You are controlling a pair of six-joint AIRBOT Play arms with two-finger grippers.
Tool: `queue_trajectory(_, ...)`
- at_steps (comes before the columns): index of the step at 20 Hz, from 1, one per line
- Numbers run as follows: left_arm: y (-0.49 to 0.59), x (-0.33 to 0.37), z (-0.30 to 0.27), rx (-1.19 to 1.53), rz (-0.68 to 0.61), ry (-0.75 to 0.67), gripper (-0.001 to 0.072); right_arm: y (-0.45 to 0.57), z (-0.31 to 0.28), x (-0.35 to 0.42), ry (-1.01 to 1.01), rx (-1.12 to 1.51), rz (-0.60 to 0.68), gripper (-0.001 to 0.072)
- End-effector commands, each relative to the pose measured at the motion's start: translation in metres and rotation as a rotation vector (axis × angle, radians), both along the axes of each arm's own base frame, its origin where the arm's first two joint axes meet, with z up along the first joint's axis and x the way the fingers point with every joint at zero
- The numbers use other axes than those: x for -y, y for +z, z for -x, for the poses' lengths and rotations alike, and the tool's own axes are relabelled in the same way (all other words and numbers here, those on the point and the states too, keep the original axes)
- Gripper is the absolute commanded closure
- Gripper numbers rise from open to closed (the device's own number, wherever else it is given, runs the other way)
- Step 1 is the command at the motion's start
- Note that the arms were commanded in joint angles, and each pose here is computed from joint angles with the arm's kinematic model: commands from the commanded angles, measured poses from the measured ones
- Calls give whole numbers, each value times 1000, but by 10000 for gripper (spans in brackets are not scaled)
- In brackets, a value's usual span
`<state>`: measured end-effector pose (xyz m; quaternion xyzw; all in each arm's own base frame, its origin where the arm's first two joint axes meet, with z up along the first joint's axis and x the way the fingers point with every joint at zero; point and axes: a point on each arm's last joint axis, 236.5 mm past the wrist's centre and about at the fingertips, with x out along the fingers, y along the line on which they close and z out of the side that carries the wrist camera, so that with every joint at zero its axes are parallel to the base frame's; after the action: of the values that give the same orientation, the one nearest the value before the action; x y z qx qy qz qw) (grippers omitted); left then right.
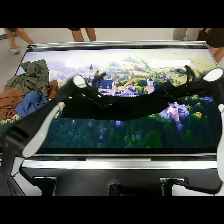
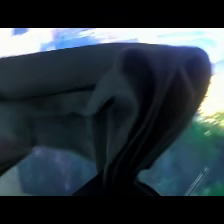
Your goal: Fold the shirts.
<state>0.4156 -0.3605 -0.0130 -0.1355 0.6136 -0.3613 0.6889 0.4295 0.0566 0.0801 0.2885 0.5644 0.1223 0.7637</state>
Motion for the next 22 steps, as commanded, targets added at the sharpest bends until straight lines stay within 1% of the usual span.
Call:
queue_trajectory(1,-22,55,0,-44,97,88,675,68,41,-27,84,116,26,670)
queue_trajectory(4,-13,81,-6,-101,226,169,676,109,71,-29,70,186,47,669)
queue_trajectory(7,-14,116,23,-193,290,147,676,139,90,-17,9,269,109,670)
queue_trajectory(10,-10,161,57,-250,361,129,676,154,90,-16,-46,314,97,670)
queue_trajectory(13,-6,173,51,-215,393,169,679,149,80,-18,-50,302,72,670)
queue_trajectory(15,10,146,25,-126,378,167,680,136,70,-22,-41,263,47,670)
queue_trajectory(17,46,89,-19,43,316,179,680,135,54,-42,-4,264,-66,671)
queue_trajectory(18,72,49,-44,147,275,206,680,136,44,-55,14,277,-127,671)
queue_trajectory(20,131,-40,-88,341,207,302,680,126,19,-81,32,289,-184,671)
queue_trajectory(22,195,-126,-112,484,188,431,679,102,-3,-123,62,268,-225,671)
